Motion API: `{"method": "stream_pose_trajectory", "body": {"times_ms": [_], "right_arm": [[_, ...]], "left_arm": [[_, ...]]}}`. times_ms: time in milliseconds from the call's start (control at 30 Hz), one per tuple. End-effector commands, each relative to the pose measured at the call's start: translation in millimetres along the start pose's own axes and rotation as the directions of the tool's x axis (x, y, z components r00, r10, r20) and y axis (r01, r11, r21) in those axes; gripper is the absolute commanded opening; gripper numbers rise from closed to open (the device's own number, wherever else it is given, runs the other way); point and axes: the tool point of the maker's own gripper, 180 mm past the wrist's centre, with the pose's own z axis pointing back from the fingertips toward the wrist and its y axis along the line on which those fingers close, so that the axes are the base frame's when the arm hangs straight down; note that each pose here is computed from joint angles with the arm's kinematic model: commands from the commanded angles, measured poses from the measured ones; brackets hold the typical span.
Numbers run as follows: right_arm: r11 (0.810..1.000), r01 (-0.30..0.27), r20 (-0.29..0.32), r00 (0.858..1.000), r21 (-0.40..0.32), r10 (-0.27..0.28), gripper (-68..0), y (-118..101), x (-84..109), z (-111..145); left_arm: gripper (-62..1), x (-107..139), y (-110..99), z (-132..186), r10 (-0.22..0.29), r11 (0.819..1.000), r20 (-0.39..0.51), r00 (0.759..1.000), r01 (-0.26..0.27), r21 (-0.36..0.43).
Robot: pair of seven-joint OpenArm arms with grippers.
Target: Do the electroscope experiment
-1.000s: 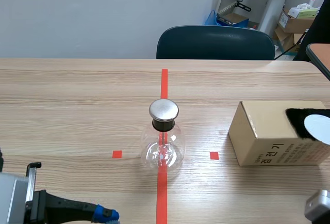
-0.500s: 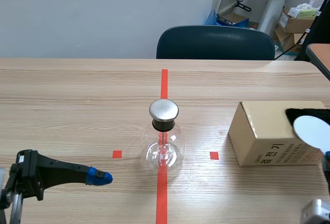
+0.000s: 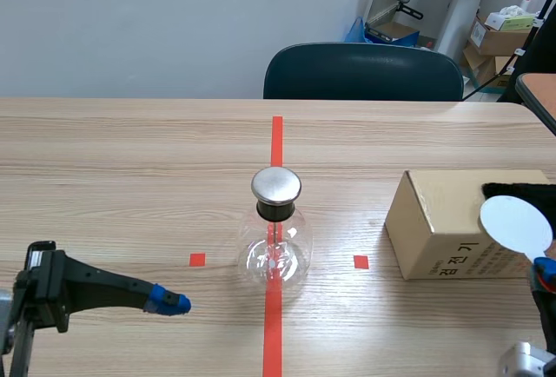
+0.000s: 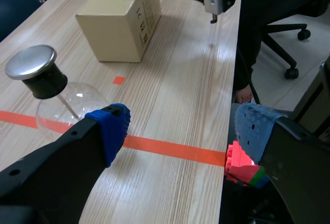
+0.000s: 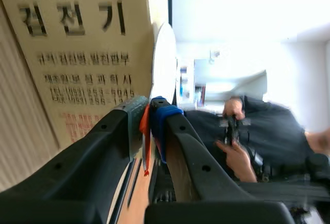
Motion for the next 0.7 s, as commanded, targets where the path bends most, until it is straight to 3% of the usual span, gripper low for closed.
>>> {"method": "stream_pose_trajectory", "body": {"times_ms": [0, 67, 100, 200, 267, 300, 367, 433, 500, 533, 600, 667], "right_arm": [[0.998, -0.047, -0.128, 0.991, -0.051, 0.040, -66.5, -14, -27.1, 2], [0.998, -0.043, -0.223, 0.974, -0.044, 0.032, -66.5, -12, -42.9, 8], [0.998, -0.042, -0.226, 0.974, -0.035, 0.033, -66.5, -10, -42.9, 11], [0.998, -0.052, -0.087, 0.995, -0.025, 0.050, -66.5, -8, -17.7, 7], [0.998, -0.055, -0.005, 0.998, -0.023, 0.055, -66.5, -6, -2.8, 6], [0.998, -0.055, 0.002, 0.998, -0.023, 0.055, -66.5, -6, -1.5, 6], [0.998, -0.053, -0.087, 0.995, -0.024, 0.050, -66.5, -7, -17.0, 7], [0.998, -0.053, -0.228, 0.972, -0.024, 0.046, -66.5, -8, -42.6, 11], [0.998, -0.054, -0.263, 0.964, -0.024, 0.046, -66.5, -9, -49.0, 13], [0.998, -0.055, -0.238, 0.970, -0.023, 0.048, -66.5, -8, -44.5, 12], [0.998, -0.060, -0.128, 0.990, -0.021, 0.057, -66.5, -7, -24.6, 7], [0.998, -0.060, -0.024, 0.998, -0.022, 0.059, -66.5, -6, -5.7, 5]], "left_arm": [[-16.3, 10, 3, -2, 0.019, 1.000, 0.041, 0.999, -0.020, 0.013], [-16.3, 10, 3, -2, 0.023, 1.000, 0.042, 0.999, -0.024, 0.015], [-16.4, 10, 3, -2, 0.023, 1.000, 0.043, 0.999, -0.024, 0.015], [-16.3, 11, 4, -2, 0.030, 0.999, 0.047, 0.998, -0.031, 0.019], [-16.3, 11, 4, -1, 0.034, 0.999, 0.047, 0.998, -0.035, 0.021], [-16.3, 11, 4, -1, 0.039, 0.999, 0.050, 0.998, -0.040, 0.023], [-16.3, 12, 5, -1, 0.046, 0.999, 0.053, 0.998, -0.047, 0.027], [-16.3, 12, 6, -1, 0.052, 0.998, 0.055, 0.997, -0.053, 0.031], [-16.3, 12, 6, -1, 0.051, 0.998, 0.055, 0.997, -0.053, 0.031], [-16.3, 12, 6, -1, 0.051, 0.998, 0.055, 0.997, -0.053, 0.031], [-16.3, 13, 6, -1, 0.051, 0.998, 0.058, 0.997, -0.053, 0.030], [-16.3, 13, 6, -1, 0.052, 0.998, 0.058, 0.997, -0.054, 0.030]]}}
